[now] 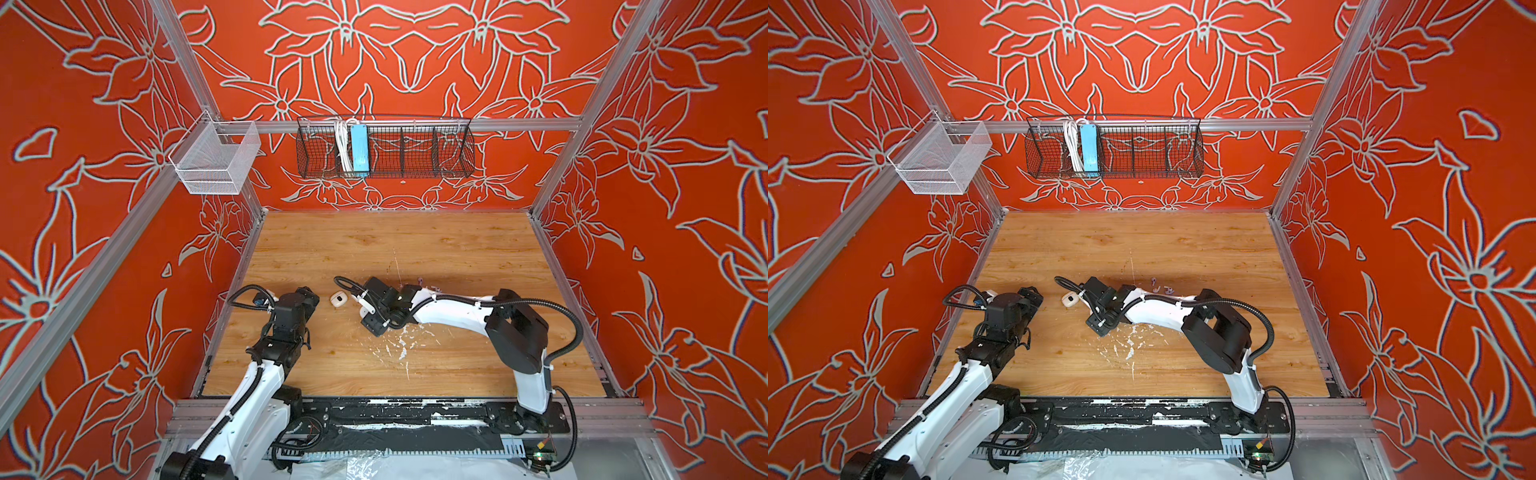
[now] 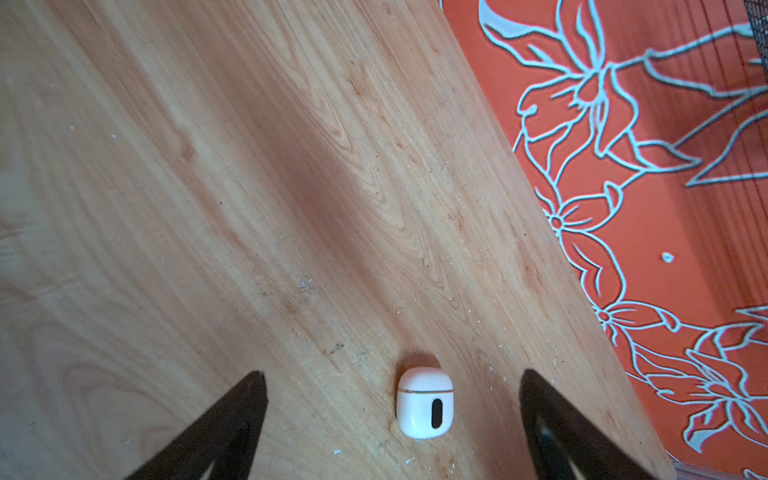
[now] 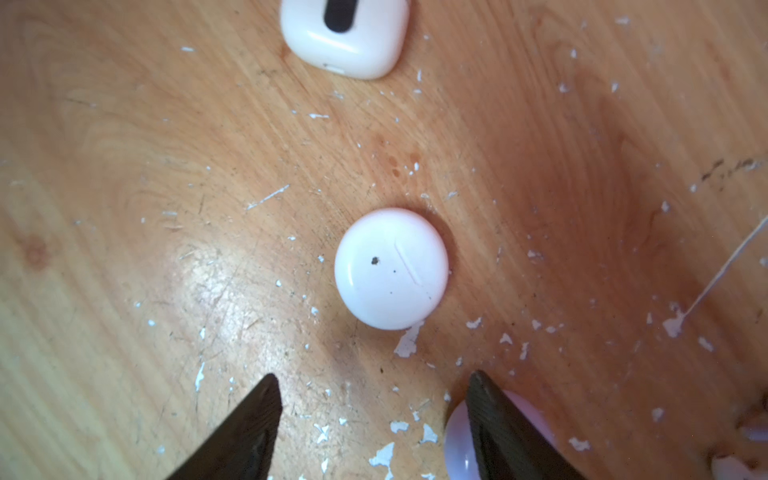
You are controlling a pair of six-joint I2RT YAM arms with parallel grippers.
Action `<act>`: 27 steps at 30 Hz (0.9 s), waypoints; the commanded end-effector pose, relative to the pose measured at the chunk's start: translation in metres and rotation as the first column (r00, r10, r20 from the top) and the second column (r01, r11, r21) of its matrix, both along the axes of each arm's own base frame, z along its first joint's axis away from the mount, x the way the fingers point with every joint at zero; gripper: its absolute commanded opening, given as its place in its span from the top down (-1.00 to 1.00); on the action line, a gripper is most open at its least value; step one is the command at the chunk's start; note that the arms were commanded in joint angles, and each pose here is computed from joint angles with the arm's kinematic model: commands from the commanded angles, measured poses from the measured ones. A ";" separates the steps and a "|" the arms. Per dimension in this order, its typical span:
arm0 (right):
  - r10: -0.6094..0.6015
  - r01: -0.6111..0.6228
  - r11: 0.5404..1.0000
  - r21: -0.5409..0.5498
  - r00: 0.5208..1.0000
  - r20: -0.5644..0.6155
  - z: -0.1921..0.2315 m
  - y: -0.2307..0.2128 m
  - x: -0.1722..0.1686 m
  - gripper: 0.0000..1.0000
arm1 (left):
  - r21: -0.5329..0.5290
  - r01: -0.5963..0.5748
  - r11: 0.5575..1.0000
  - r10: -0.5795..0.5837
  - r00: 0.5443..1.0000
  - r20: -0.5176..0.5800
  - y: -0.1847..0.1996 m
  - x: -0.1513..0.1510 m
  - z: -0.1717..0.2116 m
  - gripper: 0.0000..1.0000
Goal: Insert the wireless bluetooth earbuds into the charging case
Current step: 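Lower the open right gripper around the round white case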
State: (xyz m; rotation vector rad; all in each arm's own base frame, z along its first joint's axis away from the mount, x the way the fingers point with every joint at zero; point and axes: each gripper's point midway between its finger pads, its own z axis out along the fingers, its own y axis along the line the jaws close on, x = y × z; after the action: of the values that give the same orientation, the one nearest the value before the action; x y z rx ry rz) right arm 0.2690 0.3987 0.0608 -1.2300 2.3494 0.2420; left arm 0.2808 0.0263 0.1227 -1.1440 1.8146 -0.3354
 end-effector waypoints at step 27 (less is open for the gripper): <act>0.354 -0.358 0.934 -0.017 0.929 -0.107 -0.025 0.020 0.020 -0.57 | 0.020 0.058 0.998 -0.059 0.997 0.057 -0.006 0.009 0.019 -0.88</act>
State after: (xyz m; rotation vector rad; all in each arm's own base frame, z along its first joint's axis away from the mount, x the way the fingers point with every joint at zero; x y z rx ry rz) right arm 0.2915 0.4188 0.0417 -1.6389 2.1981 0.3593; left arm 0.2861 0.0173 0.1286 -1.0661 1.8415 -0.3736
